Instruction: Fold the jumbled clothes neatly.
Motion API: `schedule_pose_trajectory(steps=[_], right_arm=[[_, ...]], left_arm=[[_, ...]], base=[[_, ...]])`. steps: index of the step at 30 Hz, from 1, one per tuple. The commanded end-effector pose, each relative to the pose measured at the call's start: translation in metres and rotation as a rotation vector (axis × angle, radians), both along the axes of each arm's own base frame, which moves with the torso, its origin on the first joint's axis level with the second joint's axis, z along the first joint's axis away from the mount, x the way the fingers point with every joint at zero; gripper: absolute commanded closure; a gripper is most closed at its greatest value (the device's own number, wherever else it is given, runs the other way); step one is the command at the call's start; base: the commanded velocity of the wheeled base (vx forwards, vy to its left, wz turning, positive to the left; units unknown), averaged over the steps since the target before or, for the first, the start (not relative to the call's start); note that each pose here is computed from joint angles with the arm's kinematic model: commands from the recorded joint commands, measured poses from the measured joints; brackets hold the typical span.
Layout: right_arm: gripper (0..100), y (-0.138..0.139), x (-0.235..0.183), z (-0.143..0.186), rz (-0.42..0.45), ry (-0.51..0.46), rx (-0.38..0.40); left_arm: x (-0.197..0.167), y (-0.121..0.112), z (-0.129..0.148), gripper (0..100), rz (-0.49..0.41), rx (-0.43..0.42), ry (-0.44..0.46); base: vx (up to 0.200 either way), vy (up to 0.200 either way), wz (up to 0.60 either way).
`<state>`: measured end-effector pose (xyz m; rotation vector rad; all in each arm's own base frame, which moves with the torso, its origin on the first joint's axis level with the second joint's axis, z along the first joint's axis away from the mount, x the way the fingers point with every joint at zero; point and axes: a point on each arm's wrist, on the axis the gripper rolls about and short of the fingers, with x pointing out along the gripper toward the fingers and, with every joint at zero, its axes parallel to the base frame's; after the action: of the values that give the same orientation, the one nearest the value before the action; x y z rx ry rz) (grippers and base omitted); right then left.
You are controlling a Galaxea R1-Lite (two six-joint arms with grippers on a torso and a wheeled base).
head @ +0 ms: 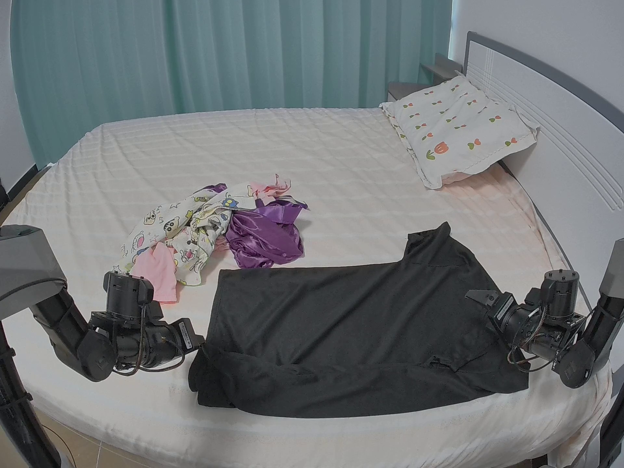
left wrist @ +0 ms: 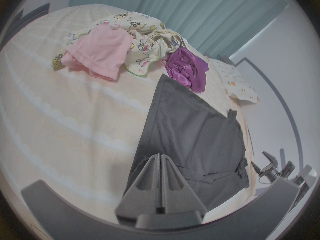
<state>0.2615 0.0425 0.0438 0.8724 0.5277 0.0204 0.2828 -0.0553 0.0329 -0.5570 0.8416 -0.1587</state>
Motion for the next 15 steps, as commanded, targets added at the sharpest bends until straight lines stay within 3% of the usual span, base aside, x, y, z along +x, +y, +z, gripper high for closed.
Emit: schedule_pose_trajectory(steps=[1,6,15], right_arm=[[0,-0.011,0.001,-0.001,-0.026,-0.002,-0.032],[0,-0.024,0.001,-0.012,-0.025,0.027,-0.124],[0,-0.048,-0.003,-0.016,0.017,0.030,-0.210]], left_arm=[[-0.008,0.005,0.019,100,0.045,-0.045,-0.040],[-0.015,0.010,0.029,100,0.069,-0.062,-0.063],[-0.032,0.012,0.035,100,0.132,-0.144,-0.028]], base=[[0.000,0.000,0.00],[0.000,0.000,0.00],[0.000,0.000,0.00]])
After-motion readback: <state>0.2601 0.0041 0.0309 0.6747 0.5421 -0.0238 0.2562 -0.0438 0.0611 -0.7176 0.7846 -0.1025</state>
